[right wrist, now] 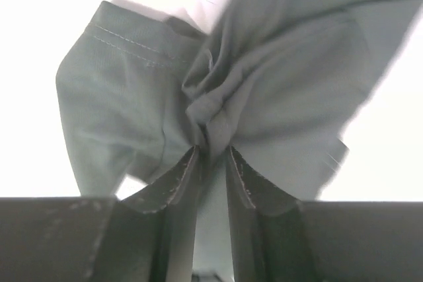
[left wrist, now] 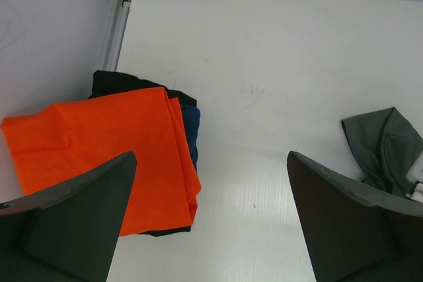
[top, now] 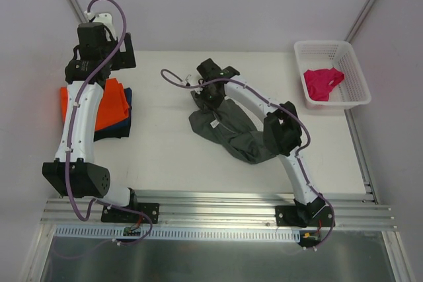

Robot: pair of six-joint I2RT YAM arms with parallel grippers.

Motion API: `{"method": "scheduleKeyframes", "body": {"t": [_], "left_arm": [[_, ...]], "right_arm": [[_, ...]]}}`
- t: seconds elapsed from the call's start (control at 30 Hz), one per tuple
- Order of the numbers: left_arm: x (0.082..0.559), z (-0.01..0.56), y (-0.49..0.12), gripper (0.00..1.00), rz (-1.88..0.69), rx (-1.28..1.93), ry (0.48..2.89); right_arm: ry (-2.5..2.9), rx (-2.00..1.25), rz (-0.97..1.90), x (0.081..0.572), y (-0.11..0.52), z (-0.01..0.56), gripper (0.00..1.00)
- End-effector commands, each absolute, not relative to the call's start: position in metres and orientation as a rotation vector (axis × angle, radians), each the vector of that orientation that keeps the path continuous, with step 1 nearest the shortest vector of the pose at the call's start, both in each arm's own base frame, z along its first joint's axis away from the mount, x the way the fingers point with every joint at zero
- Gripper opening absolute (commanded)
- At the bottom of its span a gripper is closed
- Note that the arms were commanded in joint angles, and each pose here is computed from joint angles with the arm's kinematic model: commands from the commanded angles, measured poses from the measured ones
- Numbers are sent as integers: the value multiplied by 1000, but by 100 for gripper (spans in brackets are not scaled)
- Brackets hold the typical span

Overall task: Fold and stack the t-shirts
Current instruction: Flatten out the tshirt

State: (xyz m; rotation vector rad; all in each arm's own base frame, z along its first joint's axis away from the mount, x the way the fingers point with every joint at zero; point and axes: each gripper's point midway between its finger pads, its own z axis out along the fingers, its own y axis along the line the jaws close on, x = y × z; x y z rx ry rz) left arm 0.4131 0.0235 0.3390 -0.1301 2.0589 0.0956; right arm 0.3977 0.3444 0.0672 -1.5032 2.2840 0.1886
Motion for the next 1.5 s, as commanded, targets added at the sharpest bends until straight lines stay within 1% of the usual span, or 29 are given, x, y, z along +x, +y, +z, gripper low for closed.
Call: {"method": "scheduleKeyframes", "body": {"t": [0.0,0.03,0.07,0.1,0.33,0.37,0.4,0.43,0.47,0.53,0.6,0.73,0.9,1.13,1.17,1.2,1.3,1.47], "left_arm": [[414,354,18,99,52,-123,2013],[415,354,18,99,50,-126,2013],[417,352,16,99,38,-126,2019],[419,354,16,99,35,-123,2015],[426,354,9,99,-11,-116,2018],[426,355,9,99,-13,-116,2015],[426,355,9,99,-12,-115,2013],[427,356,9,99,-11,-116,2013],[427,354,10,99,-10,-117,2016],[427,356,10,99,-7,-114,2013],[426,356,9,99,-8,-115,2012],[423,357,11,99,9,-108,2010],[419,359,15,99,34,-109,2005],[414,358,19,99,61,-105,2005],[413,358,19,99,61,-105,2005],[413,357,19,99,61,-104,2007],[413,356,19,99,62,-106,2008],[415,356,18,99,54,-106,2008]], "right_arm": [[2161,-1390,165,407,335,149,15],[2160,-1387,168,406,335,150,7],[2161,-1385,166,406,334,152,2],[2158,-1387,164,405,333,154,0],[2115,-1320,147,405,317,192,1],[2112,-1328,152,403,316,193,14],[2118,-1327,153,402,316,192,14],[2120,-1340,183,400,319,189,38],[2131,-1358,201,396,322,185,44],[2161,-1359,240,396,328,173,48],[2191,-1379,254,397,335,153,48],[2205,-1404,275,405,346,131,49],[2213,-1418,342,405,356,116,49],[2227,-1434,421,395,368,108,46],[2229,-1435,424,394,369,107,44],[2230,-1434,419,394,369,107,32],[2227,-1423,409,397,370,106,1],[2231,-1415,382,400,365,107,1]]}}
